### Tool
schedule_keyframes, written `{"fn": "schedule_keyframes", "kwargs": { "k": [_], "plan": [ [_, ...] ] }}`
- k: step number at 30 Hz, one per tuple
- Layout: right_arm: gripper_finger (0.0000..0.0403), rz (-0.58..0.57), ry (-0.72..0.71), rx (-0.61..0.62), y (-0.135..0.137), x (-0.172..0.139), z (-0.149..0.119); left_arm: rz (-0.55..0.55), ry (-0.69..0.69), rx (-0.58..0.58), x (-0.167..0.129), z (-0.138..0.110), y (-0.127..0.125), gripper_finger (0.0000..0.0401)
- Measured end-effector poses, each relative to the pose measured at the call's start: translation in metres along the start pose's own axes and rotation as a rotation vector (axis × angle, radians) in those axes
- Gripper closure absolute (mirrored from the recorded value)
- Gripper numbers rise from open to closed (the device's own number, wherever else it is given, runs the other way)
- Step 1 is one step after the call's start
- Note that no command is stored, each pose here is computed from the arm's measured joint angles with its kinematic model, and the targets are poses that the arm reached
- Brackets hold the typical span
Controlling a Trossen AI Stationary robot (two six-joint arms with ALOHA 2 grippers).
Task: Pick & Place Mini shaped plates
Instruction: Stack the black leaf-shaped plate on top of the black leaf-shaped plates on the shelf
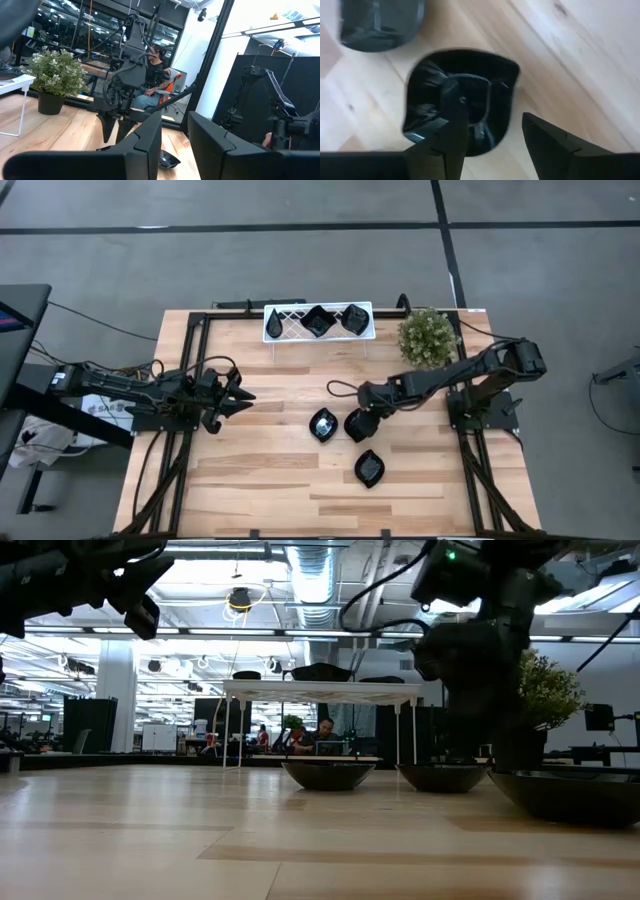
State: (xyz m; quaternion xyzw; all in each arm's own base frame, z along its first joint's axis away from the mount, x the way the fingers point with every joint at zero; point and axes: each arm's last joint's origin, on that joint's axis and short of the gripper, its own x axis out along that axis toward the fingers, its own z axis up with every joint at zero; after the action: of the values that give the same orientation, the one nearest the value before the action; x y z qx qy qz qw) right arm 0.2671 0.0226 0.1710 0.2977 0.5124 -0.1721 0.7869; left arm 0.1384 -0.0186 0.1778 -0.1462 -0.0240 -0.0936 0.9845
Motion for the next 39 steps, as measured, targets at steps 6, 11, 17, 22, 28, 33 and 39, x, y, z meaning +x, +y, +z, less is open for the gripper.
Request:
{"fn": "schedule_keyframes", "kwargs": {
  "k": [6,11,17,22,28,33,39],
  "plan": [
    [0.022,-0.003,0.002,0.035,-0.007,0.008,-0.007,0.0,-0.001,0.0,0.0,0.0,0.0,0.0304],
    [0.0226,-0.009,-0.009,0.012,-0.009,0.008,-0.006,0.0,-0.002,0.0,0.0,0.0,0.0,0.0304],
    [0.0231,-0.027,-0.032,0.005,-0.014,0.008,0.0,-0.001,-0.003,0.0,0.0,0.0,0.0,0.0304],
    [0.0228,0.0,-0.062,0.024,-0.018,0.014,-0.003,-0.001,-0.003,0.0,0.0,0.0,0.0,0.0304],
    [0.0227,0.012,-0.061,0.054,-0.02,0.019,-0.011,-0.001,-0.004,0.001,0.0,0.0,0.0,0.0304],
    [0.0228,0.015,-0.061,0.045,-0.019,0.019,-0.011,-0.001,-0.003,0.001,0.0,0.0,0.0,0.0304],
    [0.023,0.012,-0.06,0.025,-0.019,0.019,-0.011,-0.001,-0.004,0.001,0.0,0.0,0.0,0.0304]
  ]
}}
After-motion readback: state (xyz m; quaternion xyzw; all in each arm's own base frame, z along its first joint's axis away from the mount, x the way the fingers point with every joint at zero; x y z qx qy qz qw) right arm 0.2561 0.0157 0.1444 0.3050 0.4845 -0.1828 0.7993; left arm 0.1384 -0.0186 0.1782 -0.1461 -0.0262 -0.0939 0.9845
